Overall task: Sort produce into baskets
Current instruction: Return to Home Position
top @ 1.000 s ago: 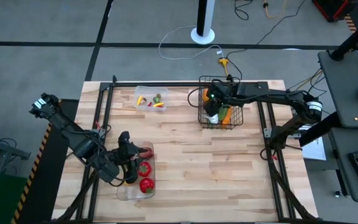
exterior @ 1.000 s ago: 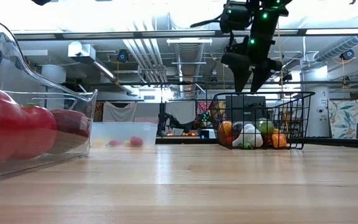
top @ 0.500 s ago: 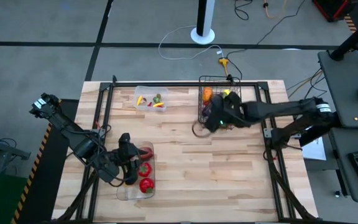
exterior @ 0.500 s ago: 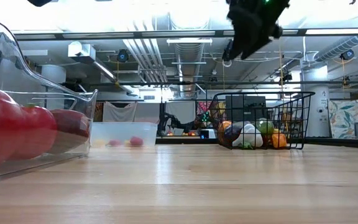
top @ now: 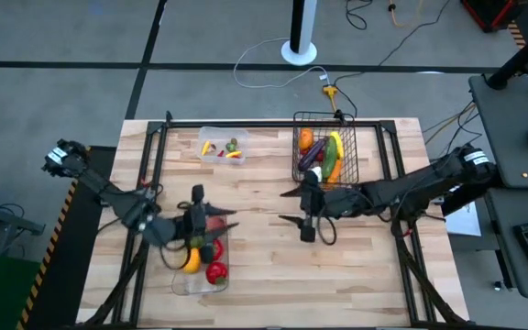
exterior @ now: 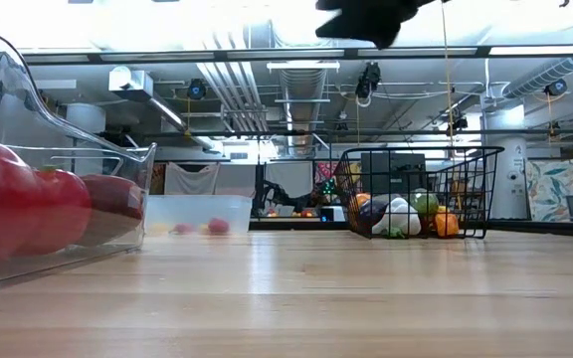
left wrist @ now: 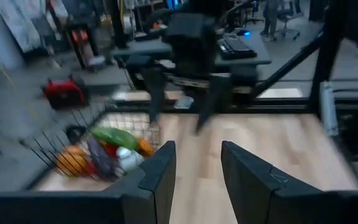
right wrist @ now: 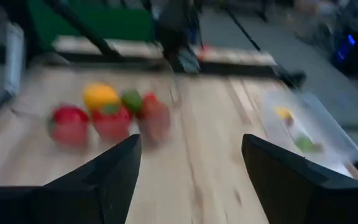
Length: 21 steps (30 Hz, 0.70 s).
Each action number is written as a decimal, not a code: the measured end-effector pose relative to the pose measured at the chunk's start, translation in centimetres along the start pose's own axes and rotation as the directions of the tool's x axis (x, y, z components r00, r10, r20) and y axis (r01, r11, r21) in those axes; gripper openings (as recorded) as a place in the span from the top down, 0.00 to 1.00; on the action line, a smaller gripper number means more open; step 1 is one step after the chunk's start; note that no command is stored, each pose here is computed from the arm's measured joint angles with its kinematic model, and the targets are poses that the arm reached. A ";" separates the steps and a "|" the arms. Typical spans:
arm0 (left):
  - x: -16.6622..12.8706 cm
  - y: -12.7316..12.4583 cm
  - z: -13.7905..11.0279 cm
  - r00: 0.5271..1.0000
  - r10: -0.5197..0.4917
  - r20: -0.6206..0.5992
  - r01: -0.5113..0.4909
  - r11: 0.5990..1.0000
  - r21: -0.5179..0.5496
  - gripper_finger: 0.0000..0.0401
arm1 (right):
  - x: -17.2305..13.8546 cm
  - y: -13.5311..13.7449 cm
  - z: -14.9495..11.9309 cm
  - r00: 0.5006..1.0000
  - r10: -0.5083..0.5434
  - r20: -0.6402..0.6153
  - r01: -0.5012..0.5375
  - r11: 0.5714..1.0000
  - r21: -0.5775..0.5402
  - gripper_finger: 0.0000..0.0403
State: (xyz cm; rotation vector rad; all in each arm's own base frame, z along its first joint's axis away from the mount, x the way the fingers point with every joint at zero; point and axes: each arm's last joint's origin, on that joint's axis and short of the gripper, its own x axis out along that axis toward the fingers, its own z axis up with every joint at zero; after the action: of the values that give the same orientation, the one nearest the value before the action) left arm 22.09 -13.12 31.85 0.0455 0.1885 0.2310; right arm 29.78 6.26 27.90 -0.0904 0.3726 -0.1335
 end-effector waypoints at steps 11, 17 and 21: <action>-0.6 9.8 -1.6 0.992 -0.080 0.097 0.081 0.997 -0.004 0.72 | -2.0 -4.5 -1.1 0.990 0.079 0.121 -0.086 0.995 0.055 0.39; -4.4 12.9 -4.7 0.979 -0.038 0.201 0.049 0.997 -0.051 0.72 | -5.6 -5.8 -1.9 0.978 0.077 0.195 -0.094 0.992 0.079 0.41; -6.4 13.8 -6.6 0.961 -0.032 0.275 0.052 0.997 -0.064 0.72 | -8.3 -6.2 -2.3 0.952 0.099 0.288 -0.130 0.987 0.090 0.42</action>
State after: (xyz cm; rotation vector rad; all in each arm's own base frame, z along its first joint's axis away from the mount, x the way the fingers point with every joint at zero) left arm 11.58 -1.04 27.41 0.0029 -0.0951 0.1863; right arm 20.60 1.16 29.38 0.0201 0.0831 -0.0244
